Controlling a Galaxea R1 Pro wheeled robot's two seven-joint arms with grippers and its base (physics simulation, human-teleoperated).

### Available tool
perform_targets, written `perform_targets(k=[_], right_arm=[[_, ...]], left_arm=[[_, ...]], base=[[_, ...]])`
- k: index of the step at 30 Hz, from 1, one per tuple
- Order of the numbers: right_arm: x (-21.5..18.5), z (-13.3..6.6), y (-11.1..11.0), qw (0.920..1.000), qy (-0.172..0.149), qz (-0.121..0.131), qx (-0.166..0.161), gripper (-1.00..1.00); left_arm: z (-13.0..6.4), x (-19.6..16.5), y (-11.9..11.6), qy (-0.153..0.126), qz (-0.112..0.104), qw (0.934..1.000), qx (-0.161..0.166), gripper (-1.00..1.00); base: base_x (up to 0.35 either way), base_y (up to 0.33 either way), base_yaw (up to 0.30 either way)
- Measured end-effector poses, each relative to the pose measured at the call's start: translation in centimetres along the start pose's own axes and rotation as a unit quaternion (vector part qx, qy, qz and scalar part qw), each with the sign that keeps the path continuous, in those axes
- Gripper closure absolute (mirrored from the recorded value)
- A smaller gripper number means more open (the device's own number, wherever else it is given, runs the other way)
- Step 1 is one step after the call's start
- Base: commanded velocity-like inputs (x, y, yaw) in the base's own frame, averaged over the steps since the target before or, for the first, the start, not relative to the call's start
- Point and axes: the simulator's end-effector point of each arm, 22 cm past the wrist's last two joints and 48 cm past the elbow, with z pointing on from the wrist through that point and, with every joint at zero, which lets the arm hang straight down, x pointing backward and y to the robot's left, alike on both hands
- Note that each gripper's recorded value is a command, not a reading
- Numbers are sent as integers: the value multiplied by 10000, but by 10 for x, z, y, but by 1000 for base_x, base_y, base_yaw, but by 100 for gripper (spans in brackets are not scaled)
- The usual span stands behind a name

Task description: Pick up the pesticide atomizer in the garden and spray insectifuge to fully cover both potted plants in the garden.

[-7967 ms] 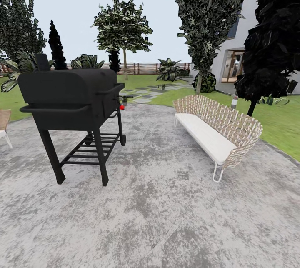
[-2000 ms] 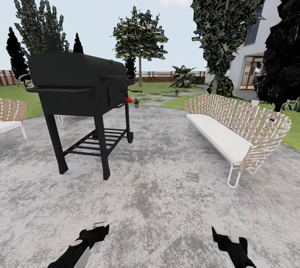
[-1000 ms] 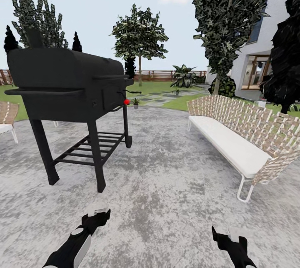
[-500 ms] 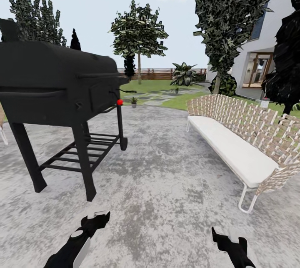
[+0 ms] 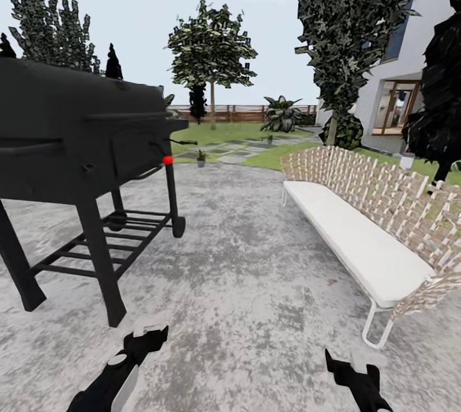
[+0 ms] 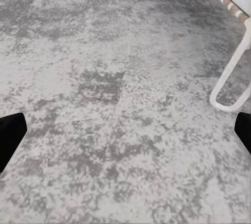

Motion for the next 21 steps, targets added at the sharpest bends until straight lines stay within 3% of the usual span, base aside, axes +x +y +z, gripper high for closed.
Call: perform_targets(k=[21], right_arm=[[4, 0, 2, 10000, 40, -40, -23, -100]], left_arm=[[1, 3, 1, 27, -4, 10000, -13, -100]], base=[[329, -30, 25]])
